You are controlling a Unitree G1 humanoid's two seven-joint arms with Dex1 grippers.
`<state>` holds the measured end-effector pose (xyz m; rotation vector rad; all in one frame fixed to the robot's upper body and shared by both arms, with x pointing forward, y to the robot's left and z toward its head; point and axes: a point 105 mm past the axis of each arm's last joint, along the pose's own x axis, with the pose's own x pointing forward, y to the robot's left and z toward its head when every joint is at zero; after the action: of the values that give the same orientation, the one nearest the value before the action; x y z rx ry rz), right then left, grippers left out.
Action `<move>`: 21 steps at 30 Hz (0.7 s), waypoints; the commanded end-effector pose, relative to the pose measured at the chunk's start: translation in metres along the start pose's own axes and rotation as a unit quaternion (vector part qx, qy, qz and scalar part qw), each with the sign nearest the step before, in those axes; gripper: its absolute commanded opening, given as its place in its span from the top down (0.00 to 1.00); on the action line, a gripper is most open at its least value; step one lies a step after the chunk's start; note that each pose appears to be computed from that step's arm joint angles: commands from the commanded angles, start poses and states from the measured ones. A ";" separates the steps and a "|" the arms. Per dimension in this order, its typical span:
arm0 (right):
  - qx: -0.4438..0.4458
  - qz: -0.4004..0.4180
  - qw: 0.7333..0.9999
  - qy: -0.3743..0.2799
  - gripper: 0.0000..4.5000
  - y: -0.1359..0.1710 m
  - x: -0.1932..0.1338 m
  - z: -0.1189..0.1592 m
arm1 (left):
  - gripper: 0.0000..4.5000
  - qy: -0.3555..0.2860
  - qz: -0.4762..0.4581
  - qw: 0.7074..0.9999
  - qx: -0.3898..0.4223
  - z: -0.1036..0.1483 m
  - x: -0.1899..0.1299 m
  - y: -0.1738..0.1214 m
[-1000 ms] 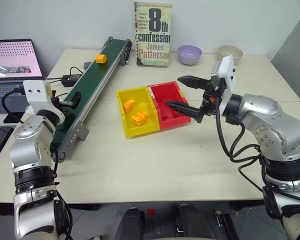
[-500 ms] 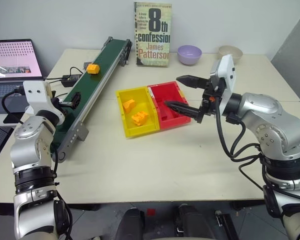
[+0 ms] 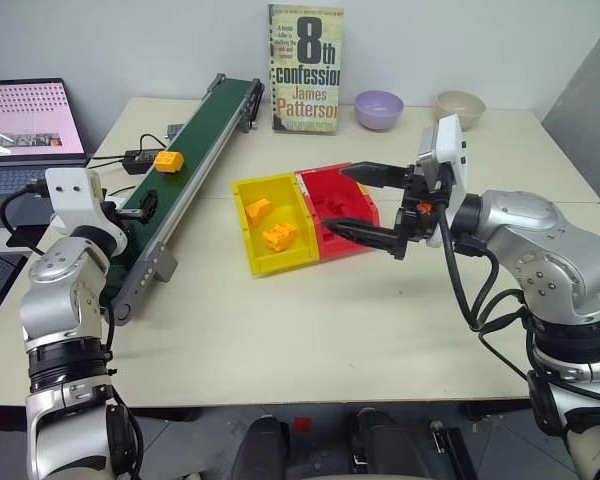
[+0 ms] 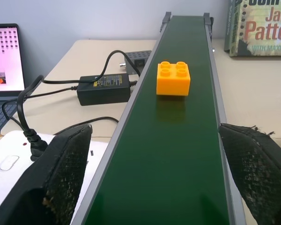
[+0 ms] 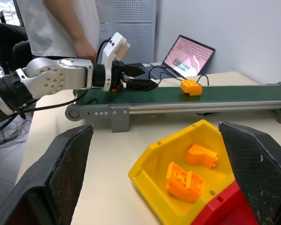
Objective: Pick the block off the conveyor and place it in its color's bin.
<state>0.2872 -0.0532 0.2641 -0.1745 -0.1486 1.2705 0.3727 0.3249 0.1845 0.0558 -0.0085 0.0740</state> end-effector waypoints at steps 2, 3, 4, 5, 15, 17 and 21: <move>-0.016 0.018 1.000 -0.012 0.00 0.008 -0.002 0.011 | 0.01 -0.013 0.005 1.000 0.010 0.013 -0.005 0.005; -0.016 0.018 1.000 -0.012 0.00 0.008 -0.002 0.011 | 0.01 -0.012 0.004 1.000 0.011 0.012 -0.005 0.005; -0.016 0.019 1.000 -0.012 0.00 0.008 -0.002 0.011 | 0.01 -0.010 0.003 1.000 0.011 0.012 -0.005 0.005; -0.016 0.019 1.000 -0.012 0.00 0.008 -0.002 0.011 | 0.01 -0.008 0.001 1.000 0.011 0.011 -0.005 0.004; -0.015 0.013 1.000 -0.007 0.00 0.007 -0.004 0.009 | 0.01 0.005 -0.010 1.000 0.021 0.008 0.000 -0.001; -0.016 0.009 1.000 -0.007 0.00 0.006 -0.005 0.010 | 0.01 0.008 -0.012 1.000 0.023 0.007 0.001 -0.002; -0.017 0.003 1.000 -0.008 0.00 0.005 -0.007 0.010 | 0.10 0.017 -0.010 0.999 0.025 0.005 -0.001 0.000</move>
<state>0.2841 -0.0544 0.2628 -0.1790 -0.1332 1.2811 0.3732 0.3220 0.1732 0.0711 0.0580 0.0505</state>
